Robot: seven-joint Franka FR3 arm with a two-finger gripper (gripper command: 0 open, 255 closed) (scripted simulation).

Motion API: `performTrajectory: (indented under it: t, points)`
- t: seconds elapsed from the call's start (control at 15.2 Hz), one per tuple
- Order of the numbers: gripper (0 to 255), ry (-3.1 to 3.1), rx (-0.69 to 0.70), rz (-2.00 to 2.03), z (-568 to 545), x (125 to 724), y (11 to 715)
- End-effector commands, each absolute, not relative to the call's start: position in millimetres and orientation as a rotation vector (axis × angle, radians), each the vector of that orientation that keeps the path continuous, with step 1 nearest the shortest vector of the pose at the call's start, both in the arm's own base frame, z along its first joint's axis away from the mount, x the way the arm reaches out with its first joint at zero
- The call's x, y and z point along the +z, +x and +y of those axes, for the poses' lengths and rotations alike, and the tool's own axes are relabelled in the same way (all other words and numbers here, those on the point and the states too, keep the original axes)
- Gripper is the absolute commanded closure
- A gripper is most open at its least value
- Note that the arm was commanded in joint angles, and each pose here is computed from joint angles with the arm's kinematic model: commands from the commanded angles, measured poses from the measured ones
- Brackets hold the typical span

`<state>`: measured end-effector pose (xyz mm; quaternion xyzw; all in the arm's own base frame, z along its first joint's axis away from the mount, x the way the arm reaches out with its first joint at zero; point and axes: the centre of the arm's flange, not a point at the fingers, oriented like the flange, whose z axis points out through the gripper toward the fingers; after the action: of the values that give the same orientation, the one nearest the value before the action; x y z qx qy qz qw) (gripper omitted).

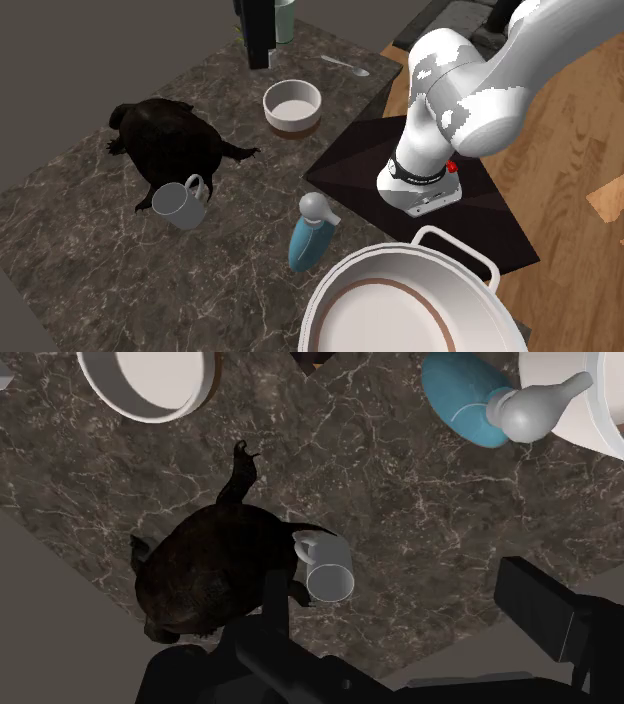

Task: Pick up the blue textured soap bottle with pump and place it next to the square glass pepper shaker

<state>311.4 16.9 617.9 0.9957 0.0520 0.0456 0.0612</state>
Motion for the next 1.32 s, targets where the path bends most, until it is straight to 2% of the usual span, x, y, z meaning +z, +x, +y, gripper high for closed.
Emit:
performTrajectory:
  t: [0.0,1.25]
  points:
    - [0,3.012,0.138,0.157,16.9,617.9,311.4]
    - [0,2.745,-0.198,0.651,196.8,410.4,323.1]
